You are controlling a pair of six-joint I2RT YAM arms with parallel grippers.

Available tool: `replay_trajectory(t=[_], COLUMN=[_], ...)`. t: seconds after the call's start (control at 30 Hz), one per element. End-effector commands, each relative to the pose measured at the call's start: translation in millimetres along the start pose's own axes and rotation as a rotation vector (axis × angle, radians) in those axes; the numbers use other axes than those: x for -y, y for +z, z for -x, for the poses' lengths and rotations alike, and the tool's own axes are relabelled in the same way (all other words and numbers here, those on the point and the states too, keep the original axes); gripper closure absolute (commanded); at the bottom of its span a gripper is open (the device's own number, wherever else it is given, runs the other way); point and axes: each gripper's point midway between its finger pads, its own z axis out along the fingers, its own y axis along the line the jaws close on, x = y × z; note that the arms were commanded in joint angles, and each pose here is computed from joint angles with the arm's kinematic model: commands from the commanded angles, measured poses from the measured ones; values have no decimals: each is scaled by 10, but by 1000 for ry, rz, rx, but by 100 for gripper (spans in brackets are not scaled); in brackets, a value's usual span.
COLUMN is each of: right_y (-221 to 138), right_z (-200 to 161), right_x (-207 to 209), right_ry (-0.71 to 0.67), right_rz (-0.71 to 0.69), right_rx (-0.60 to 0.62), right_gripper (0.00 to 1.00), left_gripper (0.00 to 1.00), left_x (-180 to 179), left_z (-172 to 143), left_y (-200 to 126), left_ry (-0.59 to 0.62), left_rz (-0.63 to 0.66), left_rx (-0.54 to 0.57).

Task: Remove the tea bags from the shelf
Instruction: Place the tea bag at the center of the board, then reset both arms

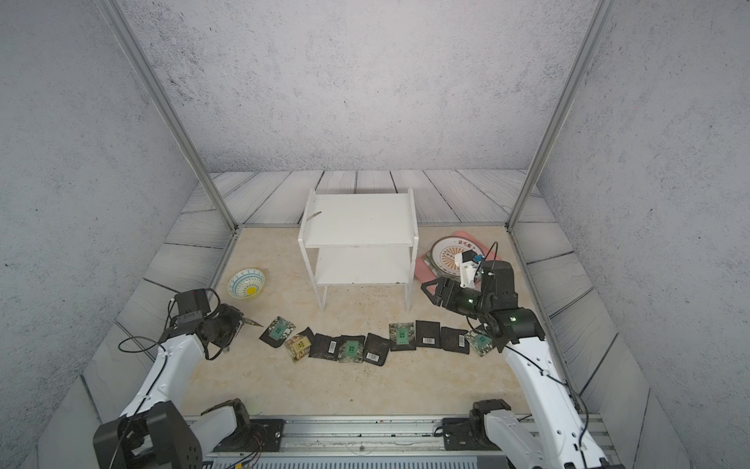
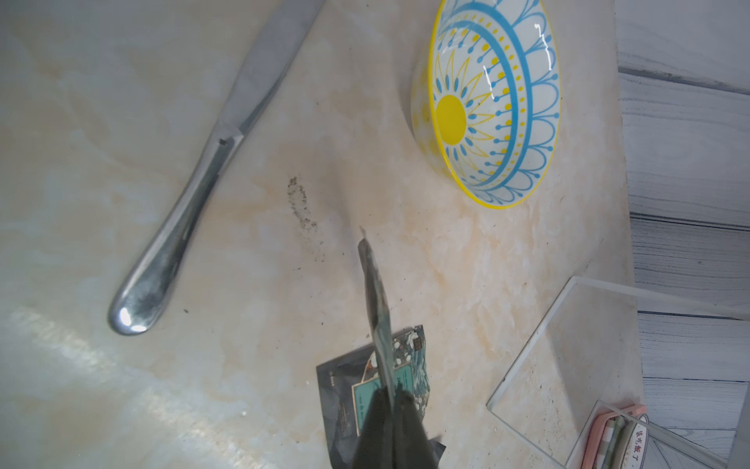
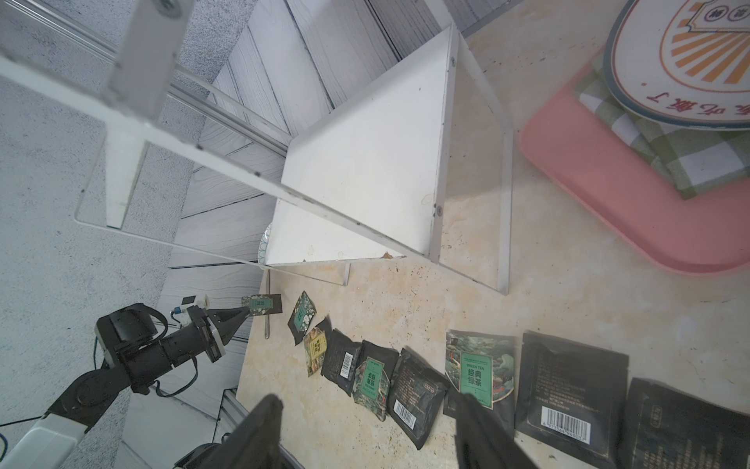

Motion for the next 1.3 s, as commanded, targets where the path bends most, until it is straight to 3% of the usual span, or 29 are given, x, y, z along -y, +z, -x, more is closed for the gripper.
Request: replay_trajectory(t=[0.0,0.2,0.57,0.87,0.93,0.97,1.27], right_y=[-29,-32,-68,-210,-257,-284,-483], right_z=[-27,-18,15,279,438,513,1073], right_x=[18,9,-14,62,148,198,1136], right_ry=[-12,-11,-26,-23,-4,1,134], right_rz=[-4,1,-5,-102,-159,-189,-573], right_rx=[5,8,15,87,126,149,291], right_gripper=[30,30,30,26,22,20,9], left_gripper=[93,66,55,32,19,0,2], left_x=[-148,-264,-118,386,479,519,1030], left_z=[-39,-99,-42,69,112,134,452], left_y=[53,-89,-420,-708,-783,-815,-890], left_ry=[-5,-25,8,210,267,289,524], left_rz=[40,86,91,-56,-60,-59,-18], left_rx=[-6,13,30,27,35,43,161])
